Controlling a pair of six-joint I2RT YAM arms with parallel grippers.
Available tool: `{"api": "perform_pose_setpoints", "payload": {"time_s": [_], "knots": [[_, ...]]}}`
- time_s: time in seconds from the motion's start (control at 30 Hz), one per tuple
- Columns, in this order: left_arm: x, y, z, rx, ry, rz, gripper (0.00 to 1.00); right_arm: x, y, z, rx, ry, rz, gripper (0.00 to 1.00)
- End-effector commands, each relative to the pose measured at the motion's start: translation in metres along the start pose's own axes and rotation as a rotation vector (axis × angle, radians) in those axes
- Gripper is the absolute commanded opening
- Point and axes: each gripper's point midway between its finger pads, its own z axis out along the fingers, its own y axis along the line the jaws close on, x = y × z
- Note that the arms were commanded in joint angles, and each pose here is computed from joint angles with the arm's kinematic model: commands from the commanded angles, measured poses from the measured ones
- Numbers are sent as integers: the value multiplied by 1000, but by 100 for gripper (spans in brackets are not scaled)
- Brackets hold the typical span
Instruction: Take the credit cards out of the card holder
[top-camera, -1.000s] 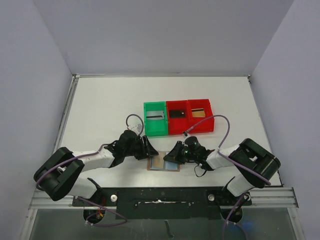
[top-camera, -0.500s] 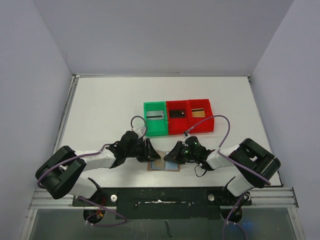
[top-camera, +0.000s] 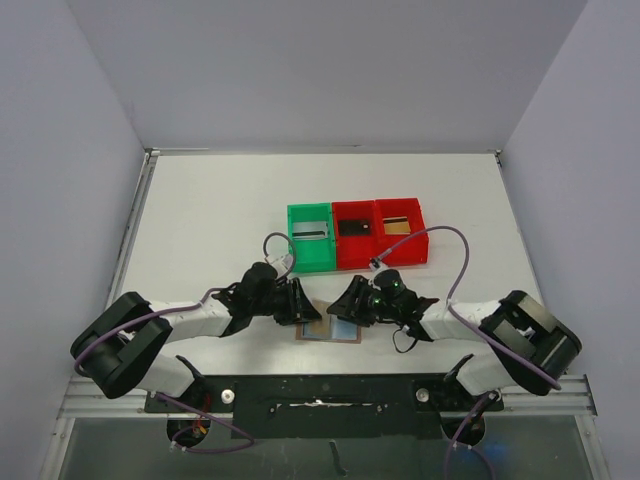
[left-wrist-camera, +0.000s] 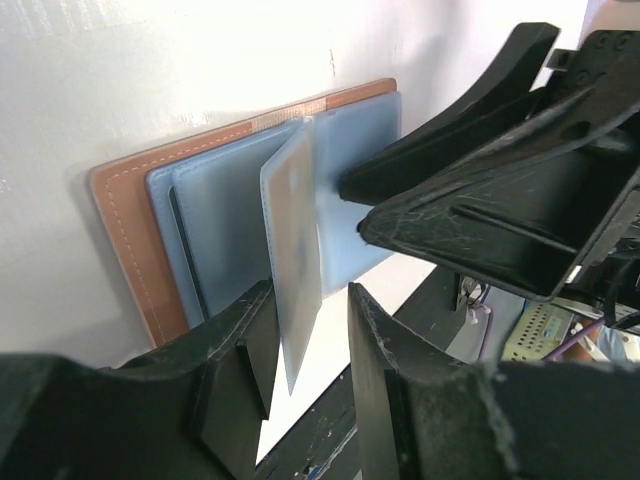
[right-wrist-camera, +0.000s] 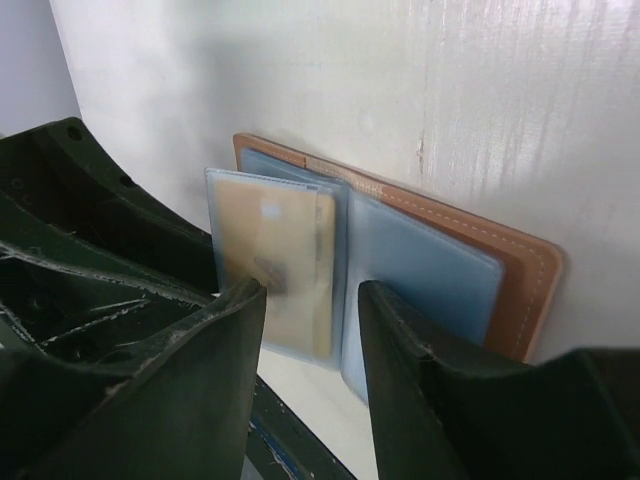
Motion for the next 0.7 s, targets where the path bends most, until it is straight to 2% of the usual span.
{"api": "perform_pose_setpoints", "payload": {"time_s": [0.0, 0.17, 0.3, 0.67], "knots": [[-8, -22, 0, 67, -11, 38, 32, -23, 7, -13, 48, -98, -41, 43], [-2, -28, 5, 95, 7, 28, 32, -42, -14, -44, 203, -245, -9, 45], [1, -36, 11, 105, 8, 29, 33, -53, -24, -67, 256, -335, 18, 47], [7, -64, 28, 113, 34, 88, 37, -53, -31, -83, 273, -372, 41, 49]]}}
